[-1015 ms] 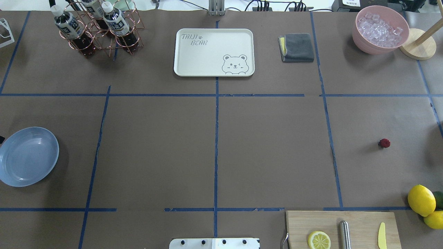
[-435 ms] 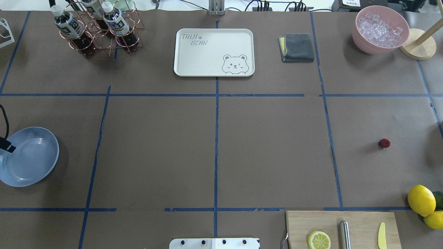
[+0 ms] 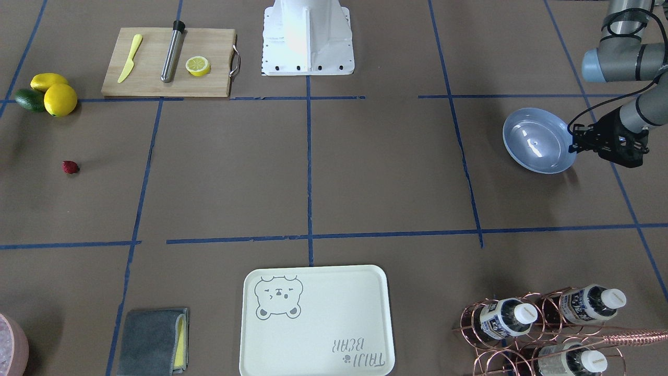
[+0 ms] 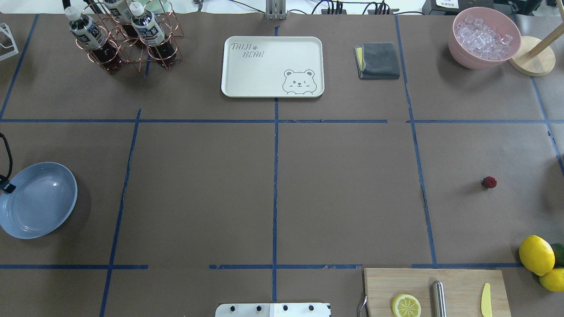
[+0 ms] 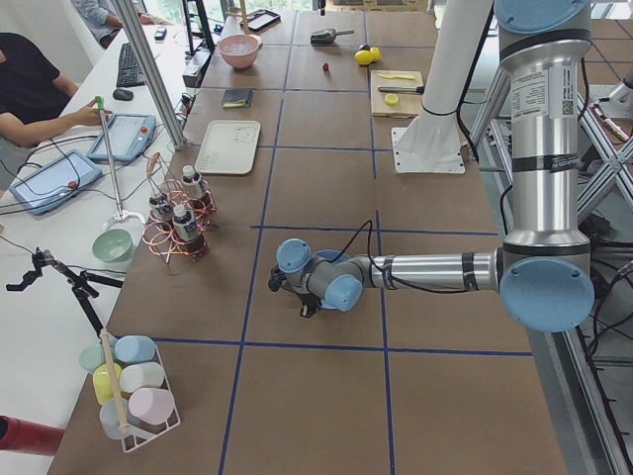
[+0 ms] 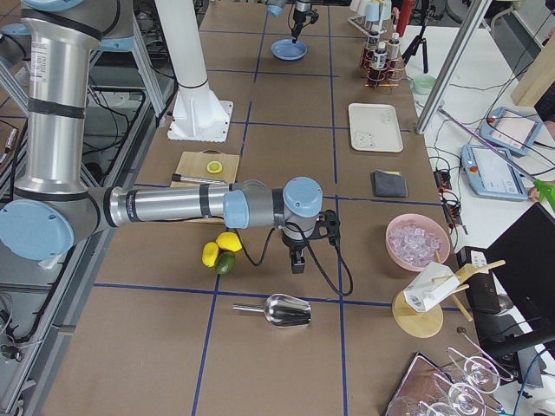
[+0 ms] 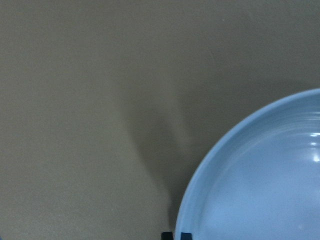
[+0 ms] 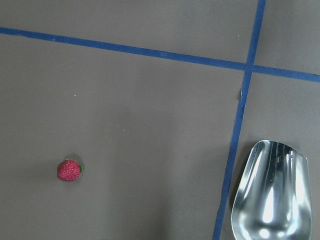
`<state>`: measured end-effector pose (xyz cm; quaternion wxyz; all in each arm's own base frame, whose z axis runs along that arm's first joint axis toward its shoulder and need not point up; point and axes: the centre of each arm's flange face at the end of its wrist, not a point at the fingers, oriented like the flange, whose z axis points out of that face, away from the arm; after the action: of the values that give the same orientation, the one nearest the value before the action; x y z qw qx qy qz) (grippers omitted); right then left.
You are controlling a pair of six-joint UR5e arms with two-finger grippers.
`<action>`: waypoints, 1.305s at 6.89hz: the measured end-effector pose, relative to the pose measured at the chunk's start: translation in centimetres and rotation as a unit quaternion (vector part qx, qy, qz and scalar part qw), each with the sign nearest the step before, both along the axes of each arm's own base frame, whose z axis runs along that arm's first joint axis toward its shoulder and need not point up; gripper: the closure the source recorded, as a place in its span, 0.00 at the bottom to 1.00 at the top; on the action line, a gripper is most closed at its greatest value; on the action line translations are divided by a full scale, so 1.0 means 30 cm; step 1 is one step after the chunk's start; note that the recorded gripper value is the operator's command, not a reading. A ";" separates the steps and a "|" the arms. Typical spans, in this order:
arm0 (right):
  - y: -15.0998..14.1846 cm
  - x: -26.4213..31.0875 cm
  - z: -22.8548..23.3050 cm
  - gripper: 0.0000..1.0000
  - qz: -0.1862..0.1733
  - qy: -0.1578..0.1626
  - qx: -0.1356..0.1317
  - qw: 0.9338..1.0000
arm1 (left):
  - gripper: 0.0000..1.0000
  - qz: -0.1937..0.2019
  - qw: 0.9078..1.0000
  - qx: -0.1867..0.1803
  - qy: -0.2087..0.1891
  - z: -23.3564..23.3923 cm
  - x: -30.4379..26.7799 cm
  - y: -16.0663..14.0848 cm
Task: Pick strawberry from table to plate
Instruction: 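Lower the left gripper onto the light-blue plate rim and grasp it, then slide the plate to table center with left gripper while right gripper grasps strawberry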
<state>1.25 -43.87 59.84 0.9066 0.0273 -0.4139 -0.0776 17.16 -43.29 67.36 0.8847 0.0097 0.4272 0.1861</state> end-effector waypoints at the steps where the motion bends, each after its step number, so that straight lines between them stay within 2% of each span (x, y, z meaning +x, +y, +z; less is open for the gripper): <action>1: -0.002 0.000 -0.004 0.00 0.000 0.000 0.001 1.000 | 1.00 0.002 1.000 0.006 0.012 -0.049 0.006 -0.004; 3: -0.003 -0.001 -0.012 0.00 0.000 -0.001 0.003 1.000 | 1.00 -0.008 0.998 0.000 0.056 -0.218 0.033 -0.026; 4: -0.004 -0.002 -0.015 0.00 0.000 -0.003 0.004 1.000 | 1.00 -0.041 0.996 -0.021 0.073 -0.353 0.055 -0.060; 6: -0.004 -0.003 -0.017 0.00 0.000 -0.006 0.004 1.000 | 1.00 -0.107 0.983 -0.079 0.124 -0.683 0.192 -0.116; 7: -0.004 -0.003 -0.019 0.00 0.000 -0.006 0.004 1.000 | 1.00 -0.116 0.977 -0.108 0.146 -0.856 0.371 -0.120; 9: -0.005 -0.003 -0.020 0.00 0.000 -0.007 0.004 1.000 | 1.00 -0.134 0.967 -0.150 0.157 -1.126 0.801 -0.063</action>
<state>1.15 -44.03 59.24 0.9037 0.0316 -0.4195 -0.0794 41.18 -45.19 33.58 0.8150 -0.0370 0.5783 -0.0048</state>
